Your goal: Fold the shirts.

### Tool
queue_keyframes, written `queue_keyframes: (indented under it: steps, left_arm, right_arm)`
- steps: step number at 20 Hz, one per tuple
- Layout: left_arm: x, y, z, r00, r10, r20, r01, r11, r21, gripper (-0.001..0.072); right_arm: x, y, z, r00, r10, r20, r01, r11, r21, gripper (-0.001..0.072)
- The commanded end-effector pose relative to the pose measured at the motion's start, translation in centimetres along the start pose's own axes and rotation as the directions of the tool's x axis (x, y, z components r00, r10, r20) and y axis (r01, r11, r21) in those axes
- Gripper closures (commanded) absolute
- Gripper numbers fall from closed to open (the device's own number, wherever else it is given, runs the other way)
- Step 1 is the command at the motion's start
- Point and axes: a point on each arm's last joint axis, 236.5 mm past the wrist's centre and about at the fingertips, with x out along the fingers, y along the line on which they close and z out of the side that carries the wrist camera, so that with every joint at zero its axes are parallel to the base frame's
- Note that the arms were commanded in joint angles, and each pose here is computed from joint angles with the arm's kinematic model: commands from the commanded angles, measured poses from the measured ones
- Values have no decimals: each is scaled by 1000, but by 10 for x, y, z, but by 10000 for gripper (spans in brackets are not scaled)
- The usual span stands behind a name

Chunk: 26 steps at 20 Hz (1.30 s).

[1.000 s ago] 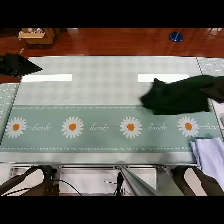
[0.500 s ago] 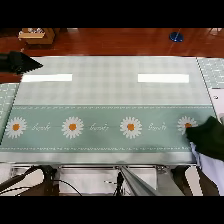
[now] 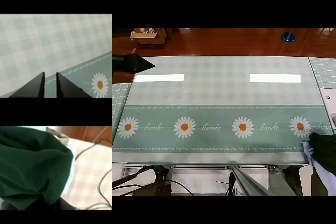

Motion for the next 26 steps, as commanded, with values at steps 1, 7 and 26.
queue_keyframes:
  steps: [1,7,26]
  left_arm:
    - [-4,19,-1,999,48,4,-48,999,-1,498]
    - [-23,47,3,994,102,46,-99,994,-56,497]
    - [77,-32,-9,981,174,-89,-153,967,202,177]
  right_arm:
    - [27,-25,-23,987,-104,-124,108,994,25,683]
    - [65,-64,-42,912,-349,-216,338,937,-86,681]
    - [-49,422,-29,856,506,-106,-276,274,-921,116]
